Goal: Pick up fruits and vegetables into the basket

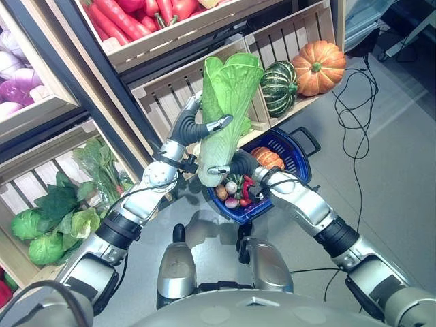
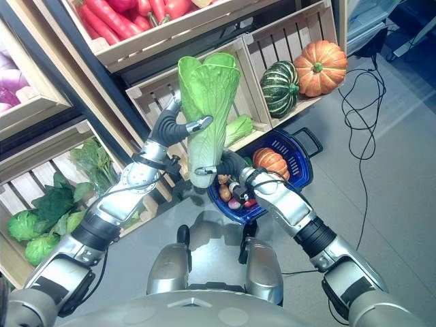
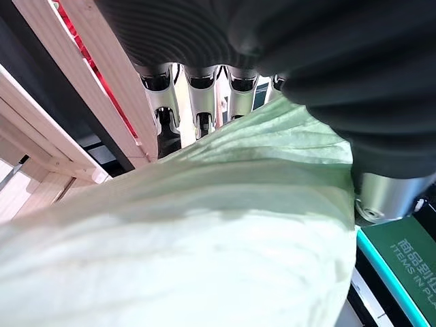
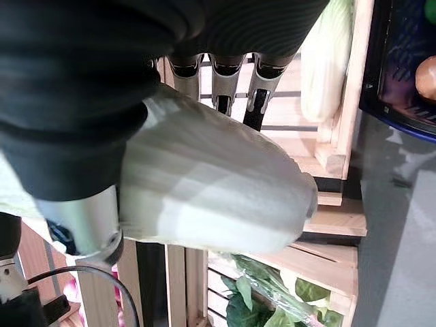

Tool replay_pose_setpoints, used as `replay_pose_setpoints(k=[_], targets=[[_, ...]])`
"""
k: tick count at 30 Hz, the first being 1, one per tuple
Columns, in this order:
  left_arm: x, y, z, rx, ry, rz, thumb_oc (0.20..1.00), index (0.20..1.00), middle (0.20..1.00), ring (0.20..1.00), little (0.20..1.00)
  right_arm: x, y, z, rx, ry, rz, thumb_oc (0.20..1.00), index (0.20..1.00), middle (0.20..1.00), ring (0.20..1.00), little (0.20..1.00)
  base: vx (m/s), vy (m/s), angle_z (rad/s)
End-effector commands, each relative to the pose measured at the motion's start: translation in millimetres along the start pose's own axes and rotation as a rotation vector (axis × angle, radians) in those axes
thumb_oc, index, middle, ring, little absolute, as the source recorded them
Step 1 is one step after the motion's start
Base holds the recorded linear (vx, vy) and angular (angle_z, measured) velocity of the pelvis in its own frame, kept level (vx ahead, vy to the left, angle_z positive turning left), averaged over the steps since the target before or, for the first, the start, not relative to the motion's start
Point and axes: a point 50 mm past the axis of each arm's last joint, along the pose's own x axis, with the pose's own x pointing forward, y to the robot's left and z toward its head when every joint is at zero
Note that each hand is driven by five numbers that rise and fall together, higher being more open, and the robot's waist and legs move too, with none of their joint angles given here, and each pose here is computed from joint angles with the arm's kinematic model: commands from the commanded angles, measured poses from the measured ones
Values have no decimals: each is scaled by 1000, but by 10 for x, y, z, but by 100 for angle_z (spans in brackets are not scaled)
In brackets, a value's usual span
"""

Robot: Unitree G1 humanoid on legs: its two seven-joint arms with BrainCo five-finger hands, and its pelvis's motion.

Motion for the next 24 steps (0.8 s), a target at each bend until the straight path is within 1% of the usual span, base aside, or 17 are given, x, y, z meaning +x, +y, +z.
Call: replay_pose_setpoints(k=[1,2,3,9,11,15,18,20,22,24], targets=[[89,-137,472,-107,-234,-5,263,263,263,263,263,66,233,449,59,-245,85,200,200,200,200,200,0,0,0],[74,-123,436,-112,-212,20,589,589,589,589,589,59,222,462,72,-258,71,200,200,200,200,200,0,0,0],[62,-109,397,-120,-185,35,1000,1000,1000,1000,1000,47,207,484,86,-277,52,200,200,200,200,200,0,0,0],[-46,8,163,-132,-41,118,1000,1000,1000,1000,1000,-72,76,591,163,-361,-30,200,200,200,200,200,-2,-5,0],[-165,127,-9,-152,63,168,1000,1000,1000,1000,1000,-201,-51,661,191,-416,-90,200,200,200,200,200,-20,-17,1],[-347,300,-169,-186,156,250,1000,1000,1000,1000,1000,-399,-225,759,195,-493,-177,200,200,200,200,200,-94,-22,4],[-545,488,-247,-224,191,364,1000,1000,1000,1000,1000,-622,-400,780,177,-545,-285,200,200,200,200,200,-166,12,3],[-654,560,-291,-251,217,403,1000,1000,1000,1000,1000,-745,-501,734,181,-563,-352,200,200,200,200,200,-157,14,2],[-729,589,-322,-255,233,413,1000,1000,1000,1000,1000,-824,-571,678,188,-562,-398,200,200,200,200,200,-128,1,3],[-914,631,-361,-235,267,404,1000,1000,1000,1000,1000,-1031,-740,504,182,-540,-541,200,200,200,200,200,-176,11,1]])
